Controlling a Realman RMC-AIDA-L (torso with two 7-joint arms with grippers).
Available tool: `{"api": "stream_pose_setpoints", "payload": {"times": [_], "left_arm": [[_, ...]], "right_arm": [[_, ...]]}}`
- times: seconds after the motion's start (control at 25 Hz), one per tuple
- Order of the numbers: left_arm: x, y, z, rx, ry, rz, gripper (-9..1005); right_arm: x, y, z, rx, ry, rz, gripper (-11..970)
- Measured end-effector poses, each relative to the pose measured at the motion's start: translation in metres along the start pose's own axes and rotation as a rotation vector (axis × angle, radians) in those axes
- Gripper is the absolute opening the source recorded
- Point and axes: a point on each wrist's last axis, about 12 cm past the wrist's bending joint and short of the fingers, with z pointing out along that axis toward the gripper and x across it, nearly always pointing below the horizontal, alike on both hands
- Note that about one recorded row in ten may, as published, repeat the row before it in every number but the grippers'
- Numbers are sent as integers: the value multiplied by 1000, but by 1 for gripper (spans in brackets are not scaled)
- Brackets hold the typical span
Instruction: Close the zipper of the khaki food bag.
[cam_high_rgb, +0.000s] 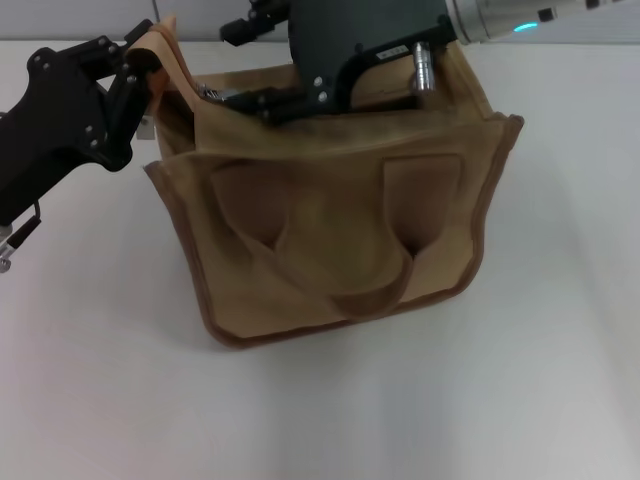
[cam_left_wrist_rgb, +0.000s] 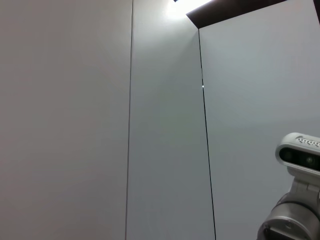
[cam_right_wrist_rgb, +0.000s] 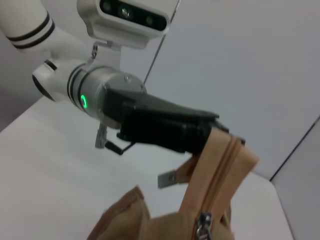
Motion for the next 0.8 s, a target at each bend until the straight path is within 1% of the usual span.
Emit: {"api": "stream_pose_setpoints", "payload": {"times": [0.2, 0.52, 0.8], "left_arm": [[0, 0, 0, 2, 2, 0, 85], [0, 0, 0, 3, 3, -2, 86], [0, 1, 1, 3, 1, -7, 87]], "right_arm": [[-7, -1, 0, -2, -6, -28, 606], [-9, 4, 6, -32, 15, -50, 561], [-8, 4, 5, -27, 43, -71, 521]]}}
